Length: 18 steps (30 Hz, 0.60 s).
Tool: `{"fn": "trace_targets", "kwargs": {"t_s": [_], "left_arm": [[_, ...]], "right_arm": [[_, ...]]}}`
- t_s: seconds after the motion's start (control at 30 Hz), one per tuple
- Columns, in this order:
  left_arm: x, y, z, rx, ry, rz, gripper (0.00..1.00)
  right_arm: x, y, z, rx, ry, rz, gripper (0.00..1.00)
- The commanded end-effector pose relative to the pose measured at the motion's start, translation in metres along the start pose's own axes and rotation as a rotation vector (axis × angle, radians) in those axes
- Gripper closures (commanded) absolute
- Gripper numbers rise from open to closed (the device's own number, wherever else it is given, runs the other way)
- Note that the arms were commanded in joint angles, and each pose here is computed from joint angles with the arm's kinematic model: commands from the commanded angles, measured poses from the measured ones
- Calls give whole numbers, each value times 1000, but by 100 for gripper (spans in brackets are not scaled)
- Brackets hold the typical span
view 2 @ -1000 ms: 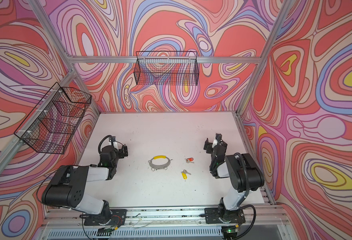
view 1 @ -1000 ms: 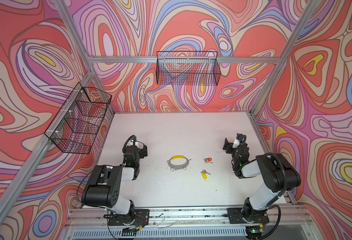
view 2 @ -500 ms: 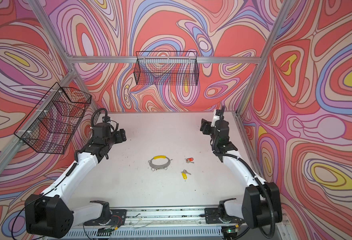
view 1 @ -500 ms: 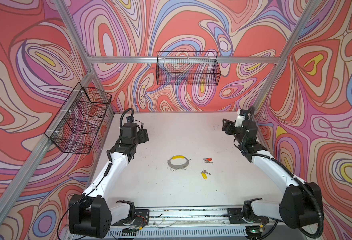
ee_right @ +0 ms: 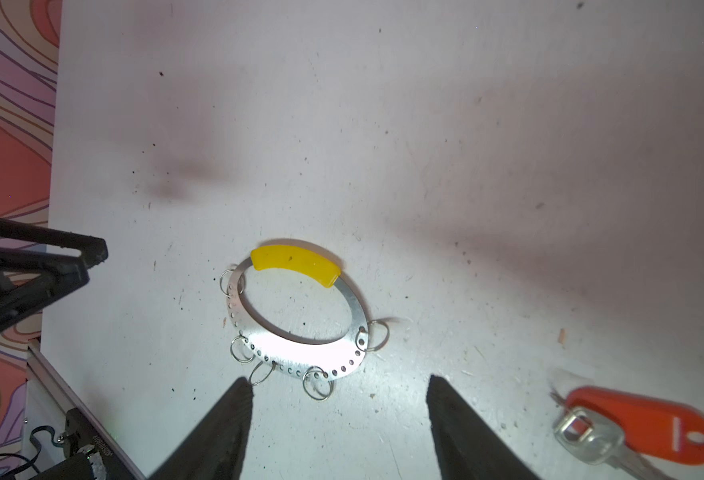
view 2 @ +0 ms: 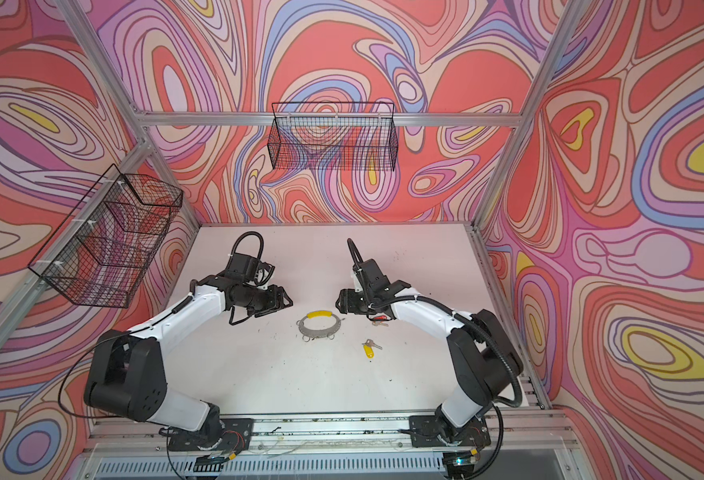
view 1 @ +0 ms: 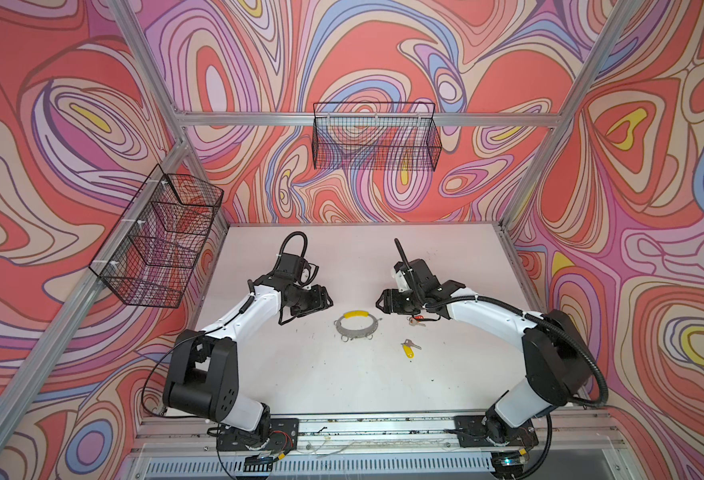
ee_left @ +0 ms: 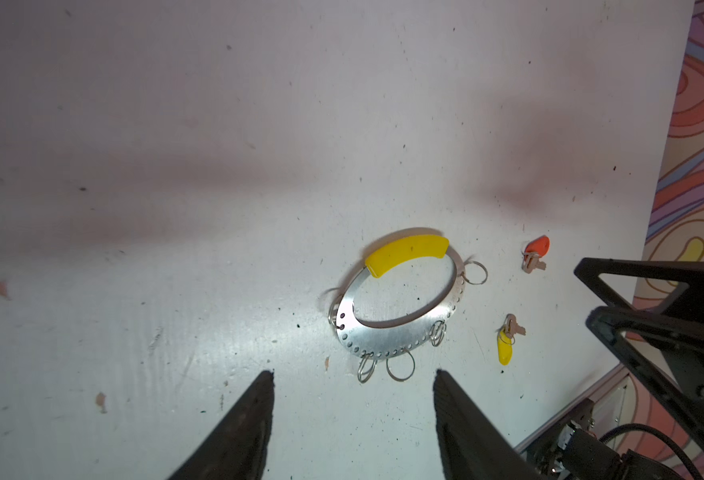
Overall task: Put the keys on the keyring
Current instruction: 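Reach both grippers toward the silver keyring disc from opposite sides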
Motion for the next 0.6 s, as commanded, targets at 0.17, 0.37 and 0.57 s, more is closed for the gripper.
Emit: {"fn": "trace_targets", "kwargs": {"t_s": [0.17,0.37,0.57], "left_arm": [[-17,1,-39,-52,73,67,43],[-27,7,-58,-56,110,75,45],[-28,10,-71,-69,116,101,47]], "right_arm": [[-15,6,-40,20,141,-93,32],[-25,-2,-58,5,190,-99,32],[-31,-10,-69,-5,206,-106,32]]}}
Point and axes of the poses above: each gripper's point midway between its finger pads, its own z axis back along the fingers, its own y axis along the line the jaws close on, x = y × z, the point moved 5 cm from there along z, back along the fingers, and after that the axes turned 6 degrees about -z, right-handed, at the moved point
